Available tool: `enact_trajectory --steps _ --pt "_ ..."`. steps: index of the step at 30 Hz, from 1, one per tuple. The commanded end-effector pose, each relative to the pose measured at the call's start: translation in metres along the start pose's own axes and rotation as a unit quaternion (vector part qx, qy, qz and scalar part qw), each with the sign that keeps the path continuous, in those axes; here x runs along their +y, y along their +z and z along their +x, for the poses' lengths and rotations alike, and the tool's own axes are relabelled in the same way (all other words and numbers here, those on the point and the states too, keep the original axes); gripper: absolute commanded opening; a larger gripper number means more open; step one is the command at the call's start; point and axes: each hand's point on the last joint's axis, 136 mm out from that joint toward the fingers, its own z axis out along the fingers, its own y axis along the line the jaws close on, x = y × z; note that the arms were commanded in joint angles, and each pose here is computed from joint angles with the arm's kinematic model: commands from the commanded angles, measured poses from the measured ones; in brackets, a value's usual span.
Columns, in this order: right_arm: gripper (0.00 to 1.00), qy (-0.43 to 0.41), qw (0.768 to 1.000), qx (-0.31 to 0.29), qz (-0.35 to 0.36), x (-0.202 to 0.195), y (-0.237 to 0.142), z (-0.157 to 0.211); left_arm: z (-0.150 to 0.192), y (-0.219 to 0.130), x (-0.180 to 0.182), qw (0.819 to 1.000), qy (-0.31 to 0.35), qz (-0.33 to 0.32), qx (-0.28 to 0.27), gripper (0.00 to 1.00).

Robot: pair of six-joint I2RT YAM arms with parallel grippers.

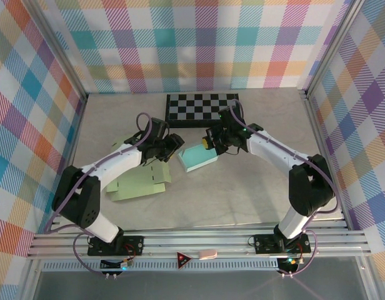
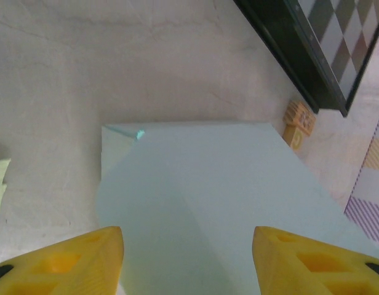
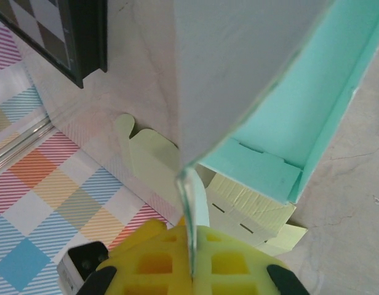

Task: Fold the paper box

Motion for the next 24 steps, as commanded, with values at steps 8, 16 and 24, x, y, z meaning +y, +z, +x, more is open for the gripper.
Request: enact_trajectory --steps 8,16,24 --pt "0.00 0.028 0.999 0.015 0.018 -0.002 0.005 0.003 -0.018 0.014 -0.029 0.996 -0.045 0.073 0.013 0.57" --pt "0.00 0.050 0.998 0.013 0.027 0.008 0.002 0.006 -0.010 0.007 -0.022 0.997 -0.040 0.038 0.044 0.57" --pt "0.00 0.064 0.997 0.011 0.048 0.011 -0.001 0.007 -0.011 0.002 -0.006 0.996 -0.053 0.001 0.072 0.57"
